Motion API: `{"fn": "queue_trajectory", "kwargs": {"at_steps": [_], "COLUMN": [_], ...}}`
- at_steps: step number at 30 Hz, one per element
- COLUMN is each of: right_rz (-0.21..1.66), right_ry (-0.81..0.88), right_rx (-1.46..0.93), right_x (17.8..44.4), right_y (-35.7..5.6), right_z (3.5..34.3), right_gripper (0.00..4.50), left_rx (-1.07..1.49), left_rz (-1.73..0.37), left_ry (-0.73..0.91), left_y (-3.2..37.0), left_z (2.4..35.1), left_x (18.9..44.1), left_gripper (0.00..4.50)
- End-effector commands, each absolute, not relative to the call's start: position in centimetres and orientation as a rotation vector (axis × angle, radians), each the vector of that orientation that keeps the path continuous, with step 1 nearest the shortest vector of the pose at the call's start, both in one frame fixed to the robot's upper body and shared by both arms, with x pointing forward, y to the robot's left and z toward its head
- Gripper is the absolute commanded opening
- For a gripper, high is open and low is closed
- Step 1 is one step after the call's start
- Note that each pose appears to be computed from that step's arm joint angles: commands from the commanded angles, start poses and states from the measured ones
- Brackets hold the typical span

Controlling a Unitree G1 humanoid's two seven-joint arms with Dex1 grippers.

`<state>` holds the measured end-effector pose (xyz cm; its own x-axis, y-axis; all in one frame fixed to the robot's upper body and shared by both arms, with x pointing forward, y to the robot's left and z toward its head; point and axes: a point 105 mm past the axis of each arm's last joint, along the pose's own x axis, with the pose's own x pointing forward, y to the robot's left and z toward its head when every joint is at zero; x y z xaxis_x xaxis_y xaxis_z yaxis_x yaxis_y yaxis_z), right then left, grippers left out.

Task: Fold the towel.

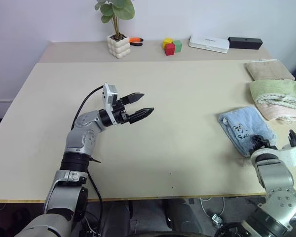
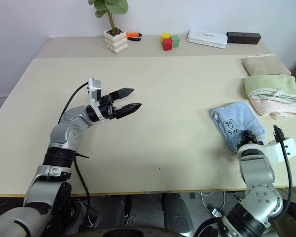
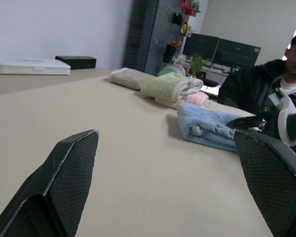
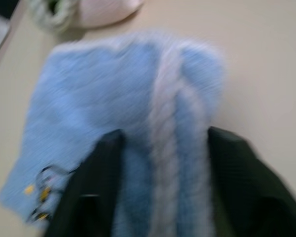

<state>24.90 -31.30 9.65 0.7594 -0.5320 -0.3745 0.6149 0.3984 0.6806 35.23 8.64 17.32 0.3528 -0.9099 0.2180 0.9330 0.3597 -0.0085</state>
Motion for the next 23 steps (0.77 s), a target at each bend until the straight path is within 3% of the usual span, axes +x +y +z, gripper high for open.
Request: {"fn": "queue_trajectory", "kwargs": {"at_steps": [1,3,6,9,11,14,16,19,23], "right_rz": [-0.790,-0.848,-0.781,-0.335,-0.109,0.361,0.548,0.726,0.847], "right_ry": [-0.030,-0.074,-0.146,-0.239,-0.256,-0.192,-0.140,-0.089,-0.099], "right_rx": [0.774,0.704,0.531,0.209,0.085,0.002,-0.075,-0.208,-0.214], "right_x": [23.9,23.4,24.4,29.2,31.0,31.7,31.3,30.9,31.6], "right_y": [-32.6,-33.6,-34.1,-30.1,-27.7,-22.1,-20.0,-18.1,-16.8], "right_z": [12.6,13.5,16.0,21.3,22.7,22.4,21.3,19.8,19.3], "right_gripper": [4.44,4.44,4.44,4.44,4.44,4.44,4.44,4.44,4.44], "left_rx": [-0.119,-0.118,-0.104,-0.077,-0.078,-0.046,-0.015,0.043,0.040], "left_rz": [-1.196,-1.194,-1.180,-1.125,-1.078,-1.023,-1.004,-0.971,-0.880], "left_ry": [-0.235,-0.237,-0.241,-0.183,-0.136,-0.144,-0.138,-0.107,-0.030], "left_y": [8.7,8.9,9.1,10.2,10.9,11.8,12.4,13.6,15.4], "left_z": [18.2,18.2,18.1,17.3,16.7,17.0,16.8,15.9,15.0], "left_x": [35.3,35.3,35.4,36.1,36.8,36.8,36.3,35.4,34.6], "left_gripper": [4.50,4.50,4.50,4.50,4.50,4.50,4.50,4.50,4.50]}}
